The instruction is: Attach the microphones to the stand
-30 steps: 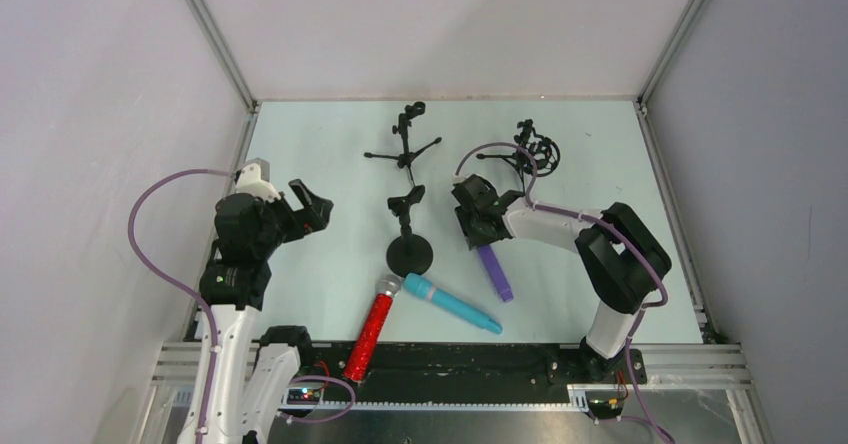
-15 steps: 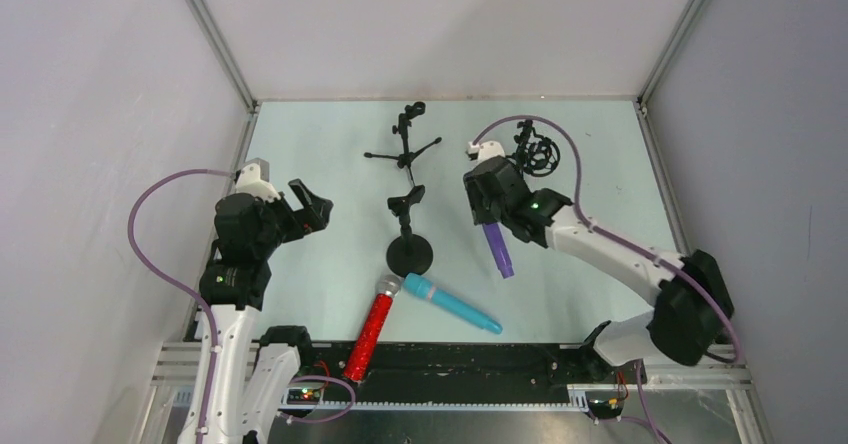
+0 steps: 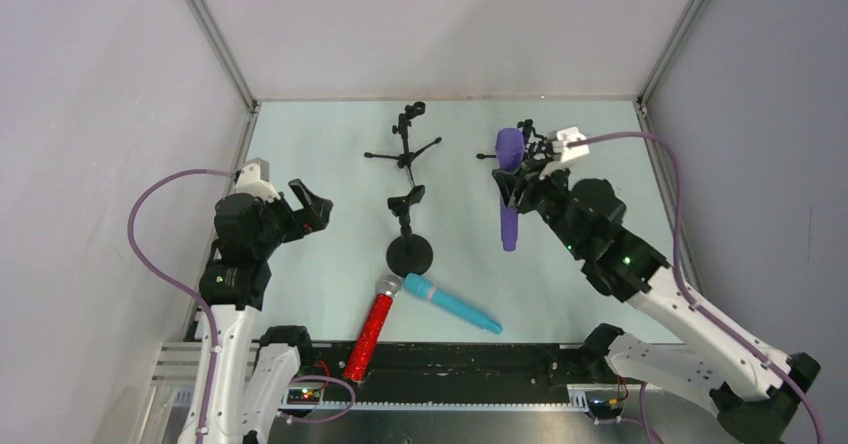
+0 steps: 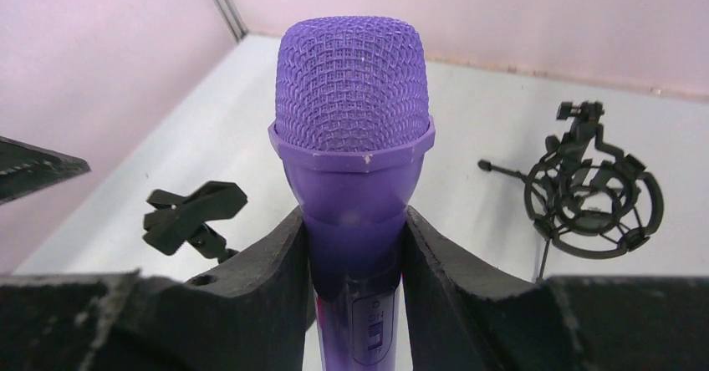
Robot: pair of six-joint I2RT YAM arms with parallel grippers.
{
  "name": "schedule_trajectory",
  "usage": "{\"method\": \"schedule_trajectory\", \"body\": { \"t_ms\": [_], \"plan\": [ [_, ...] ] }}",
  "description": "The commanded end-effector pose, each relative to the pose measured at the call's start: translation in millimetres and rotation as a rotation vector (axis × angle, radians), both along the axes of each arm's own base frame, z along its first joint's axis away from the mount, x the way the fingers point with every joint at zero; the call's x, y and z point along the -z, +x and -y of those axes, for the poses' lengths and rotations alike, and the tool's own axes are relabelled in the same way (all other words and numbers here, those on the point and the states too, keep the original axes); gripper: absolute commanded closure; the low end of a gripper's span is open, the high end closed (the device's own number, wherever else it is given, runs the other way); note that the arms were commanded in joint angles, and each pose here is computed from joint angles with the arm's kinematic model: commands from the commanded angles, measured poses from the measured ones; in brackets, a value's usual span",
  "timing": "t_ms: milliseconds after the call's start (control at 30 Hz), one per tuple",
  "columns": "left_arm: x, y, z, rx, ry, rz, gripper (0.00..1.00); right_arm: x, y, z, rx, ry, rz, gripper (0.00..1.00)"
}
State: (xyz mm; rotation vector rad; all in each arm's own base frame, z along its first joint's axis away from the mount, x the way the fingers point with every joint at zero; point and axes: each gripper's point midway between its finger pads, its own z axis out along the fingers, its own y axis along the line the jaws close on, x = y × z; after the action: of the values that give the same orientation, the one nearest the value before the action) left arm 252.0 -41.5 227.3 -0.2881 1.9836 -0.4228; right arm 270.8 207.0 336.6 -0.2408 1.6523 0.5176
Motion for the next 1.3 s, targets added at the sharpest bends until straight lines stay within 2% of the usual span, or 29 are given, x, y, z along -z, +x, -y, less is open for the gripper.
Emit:
{"method": "schedule_trajectory", "body": {
  "t_ms": [0, 167, 733, 1267],
  "plan": [
    [-8, 0, 3, 0.016, -0.019, 0.032, 0.02, -46, -11, 14, 0.000, 0.143, 0.178, 1.00],
    [-10, 0, 5, 0.027, -0.024, 0.040, 0.02, -52, -18, 27, 0.020, 0.176, 0.212, 1.00],
    [-14, 13, 14, 0.078, -0.045, 0.057, 0.02, -33, -7, 21, 0.018, 0.137, 0.156, 1.00],
    [-64, 33, 30, 0.104, -0.042, 0.111, 0.02, -14, 7, 30, 0.056, 0.161, 0.069, 1.00]
  ]
}}
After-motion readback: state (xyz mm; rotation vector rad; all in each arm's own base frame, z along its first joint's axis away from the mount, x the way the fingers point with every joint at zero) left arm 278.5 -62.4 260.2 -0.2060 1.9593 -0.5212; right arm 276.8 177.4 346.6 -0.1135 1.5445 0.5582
